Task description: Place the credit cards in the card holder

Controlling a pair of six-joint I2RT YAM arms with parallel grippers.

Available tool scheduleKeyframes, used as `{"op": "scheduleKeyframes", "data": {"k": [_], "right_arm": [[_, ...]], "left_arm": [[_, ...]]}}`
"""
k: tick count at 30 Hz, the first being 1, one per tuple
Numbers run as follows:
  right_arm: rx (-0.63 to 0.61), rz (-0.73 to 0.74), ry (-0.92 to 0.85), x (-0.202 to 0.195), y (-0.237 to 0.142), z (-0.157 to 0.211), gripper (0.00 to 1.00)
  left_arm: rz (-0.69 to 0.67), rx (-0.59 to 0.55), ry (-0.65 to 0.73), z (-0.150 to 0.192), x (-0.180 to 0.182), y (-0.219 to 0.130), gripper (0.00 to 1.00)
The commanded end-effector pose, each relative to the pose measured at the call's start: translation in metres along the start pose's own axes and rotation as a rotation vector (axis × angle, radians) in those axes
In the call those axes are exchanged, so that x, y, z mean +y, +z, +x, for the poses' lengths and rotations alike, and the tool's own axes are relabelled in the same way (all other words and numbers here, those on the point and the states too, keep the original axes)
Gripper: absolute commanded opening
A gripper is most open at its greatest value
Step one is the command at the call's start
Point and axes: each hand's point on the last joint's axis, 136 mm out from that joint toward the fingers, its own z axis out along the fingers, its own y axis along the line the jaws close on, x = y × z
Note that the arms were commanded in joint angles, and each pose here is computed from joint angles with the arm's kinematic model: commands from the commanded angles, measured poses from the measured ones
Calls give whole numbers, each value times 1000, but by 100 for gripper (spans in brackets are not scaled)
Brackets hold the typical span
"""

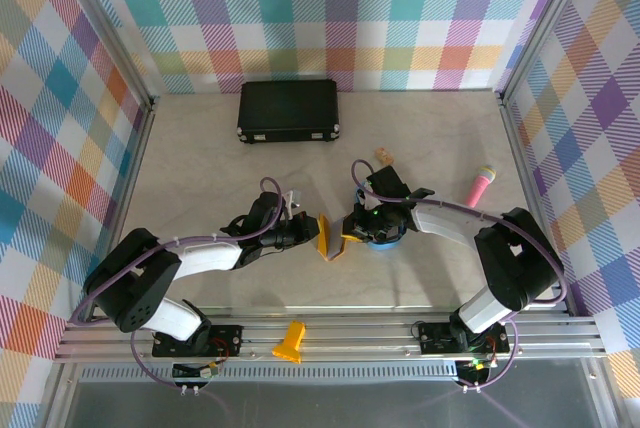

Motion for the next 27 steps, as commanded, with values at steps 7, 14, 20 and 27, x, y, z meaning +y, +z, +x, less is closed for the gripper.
{"op": "scheduleKeyframes", "data": {"k": [7, 14, 20, 27], "right_arm": [[-57, 42, -125, 20, -27, -11, 0], [-170, 470, -302, 20, -106, -16, 0], [-230, 783, -431, 27, -142, -21, 0], [-228, 1029, -548, 31, -146, -25, 0]], "left_arm": [[23, 18, 34, 4, -7, 1, 27], [4, -43, 141, -28, -33, -39, 67], [-144, -158, 106, -64, -19, -105, 67], [-259, -164, 106, -65, 3, -141, 65]]}}
